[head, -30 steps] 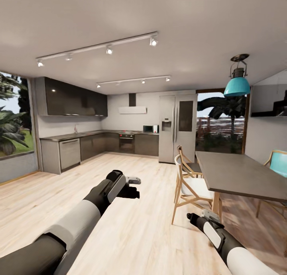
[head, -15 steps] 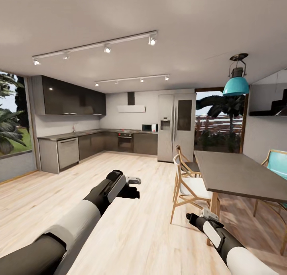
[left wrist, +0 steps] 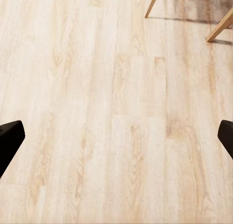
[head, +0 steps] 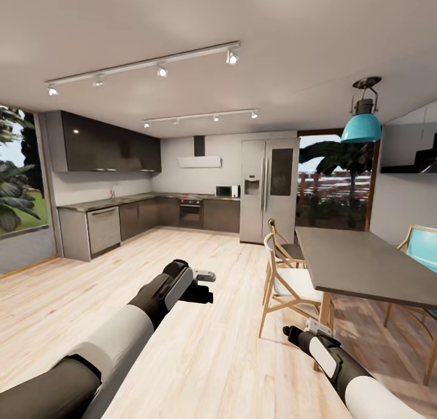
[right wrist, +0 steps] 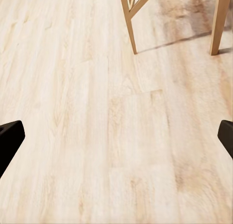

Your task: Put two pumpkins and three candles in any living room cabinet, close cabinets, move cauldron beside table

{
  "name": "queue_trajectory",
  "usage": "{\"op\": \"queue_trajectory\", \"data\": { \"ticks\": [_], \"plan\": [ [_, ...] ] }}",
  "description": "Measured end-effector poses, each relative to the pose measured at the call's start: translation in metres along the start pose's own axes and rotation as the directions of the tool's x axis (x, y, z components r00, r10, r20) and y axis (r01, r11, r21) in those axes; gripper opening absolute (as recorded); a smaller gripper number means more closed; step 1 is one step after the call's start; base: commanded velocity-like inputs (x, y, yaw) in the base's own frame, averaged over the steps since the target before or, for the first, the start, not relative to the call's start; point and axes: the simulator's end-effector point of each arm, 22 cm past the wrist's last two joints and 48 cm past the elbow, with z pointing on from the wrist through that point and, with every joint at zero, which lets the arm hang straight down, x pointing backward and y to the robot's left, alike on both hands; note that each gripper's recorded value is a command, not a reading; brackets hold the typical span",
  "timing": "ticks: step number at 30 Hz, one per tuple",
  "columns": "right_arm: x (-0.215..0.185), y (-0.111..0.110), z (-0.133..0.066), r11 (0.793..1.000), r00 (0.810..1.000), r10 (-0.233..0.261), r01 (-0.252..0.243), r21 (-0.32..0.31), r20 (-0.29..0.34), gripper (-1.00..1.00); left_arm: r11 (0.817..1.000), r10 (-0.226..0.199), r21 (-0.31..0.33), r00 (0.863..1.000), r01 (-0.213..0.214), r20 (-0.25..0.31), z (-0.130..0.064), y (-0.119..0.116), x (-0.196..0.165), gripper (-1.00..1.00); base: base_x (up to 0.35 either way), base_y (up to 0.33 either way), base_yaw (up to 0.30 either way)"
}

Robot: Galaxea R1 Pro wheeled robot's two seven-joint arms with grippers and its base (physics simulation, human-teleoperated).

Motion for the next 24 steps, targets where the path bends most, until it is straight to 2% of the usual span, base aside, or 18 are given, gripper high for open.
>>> {"op": "queue_trajectory", "data": {
  "ticks": [17,24],
  "plan": [
    [-0.012,0.007,-0.009,1.0,1.0,-0.002,0.002,0.007,-0.005,1.0,1.0,-0.003,0.003,1.0,0.004,-0.022,-0.009,0.0,-0.01,1.0,0.0,0.0,-0.005],
    [-0.019,0.009,-0.015,1.0,1.0,0.001,-0.001,0.008,-0.006,1.0,1.0,-0.004,0.0,1.0,0.004,-0.023,-0.017,0.001,-0.016,1.0,0.0,0.0,-0.193]
  ]
}}
